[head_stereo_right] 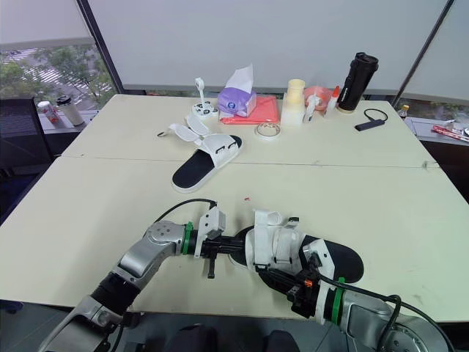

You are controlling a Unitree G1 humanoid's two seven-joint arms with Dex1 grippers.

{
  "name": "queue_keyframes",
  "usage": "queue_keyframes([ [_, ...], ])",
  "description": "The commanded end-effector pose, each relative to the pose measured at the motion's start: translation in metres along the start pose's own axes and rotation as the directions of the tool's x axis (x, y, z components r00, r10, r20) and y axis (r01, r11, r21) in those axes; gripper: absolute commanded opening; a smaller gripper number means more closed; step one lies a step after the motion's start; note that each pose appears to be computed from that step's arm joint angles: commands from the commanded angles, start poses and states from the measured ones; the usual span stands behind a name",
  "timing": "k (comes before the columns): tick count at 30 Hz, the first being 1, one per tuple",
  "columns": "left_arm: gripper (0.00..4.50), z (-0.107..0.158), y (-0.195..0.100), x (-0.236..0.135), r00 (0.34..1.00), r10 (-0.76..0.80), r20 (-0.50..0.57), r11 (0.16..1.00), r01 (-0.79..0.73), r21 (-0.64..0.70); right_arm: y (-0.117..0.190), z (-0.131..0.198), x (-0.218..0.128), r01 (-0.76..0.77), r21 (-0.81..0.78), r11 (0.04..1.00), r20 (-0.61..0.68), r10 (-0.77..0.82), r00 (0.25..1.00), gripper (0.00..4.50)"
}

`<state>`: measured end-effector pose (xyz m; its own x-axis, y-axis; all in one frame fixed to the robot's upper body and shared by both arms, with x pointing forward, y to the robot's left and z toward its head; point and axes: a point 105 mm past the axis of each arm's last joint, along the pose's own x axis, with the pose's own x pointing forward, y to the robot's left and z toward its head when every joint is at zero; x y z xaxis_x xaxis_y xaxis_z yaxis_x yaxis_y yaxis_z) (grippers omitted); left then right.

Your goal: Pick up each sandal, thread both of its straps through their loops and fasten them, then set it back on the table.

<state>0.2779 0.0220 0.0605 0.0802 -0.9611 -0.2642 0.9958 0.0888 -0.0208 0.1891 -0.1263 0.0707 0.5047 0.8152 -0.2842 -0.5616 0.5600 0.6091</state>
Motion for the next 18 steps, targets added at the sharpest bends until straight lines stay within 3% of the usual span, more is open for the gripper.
queue_keyframes([
  [1, 0.00, -0.052, -0.003, -0.005, 0.985, 0.028, -0.172, 0.990, -0.051, -0.132, 0.012, -0.010, 0.001, -0.056, 0.016, 0.998, -0.050, 0.057, 0.997, 0.05],
  [7, 0.00, -0.053, -0.003, -0.005, 0.985, 0.030, -0.172, 0.989, -0.054, -0.137, 0.027, -0.044, -0.008, -0.133, 0.058, 0.989, -0.202, 0.142, 0.969, 0.05],
  [18, 0.00, -0.057, -0.006, -0.005, 0.981, 0.011, -0.191, 0.992, -0.035, -0.120, 0.027, -0.090, -0.023, -0.158, 0.132, 0.979, -0.330, 0.194, 0.924, 0.05],
])
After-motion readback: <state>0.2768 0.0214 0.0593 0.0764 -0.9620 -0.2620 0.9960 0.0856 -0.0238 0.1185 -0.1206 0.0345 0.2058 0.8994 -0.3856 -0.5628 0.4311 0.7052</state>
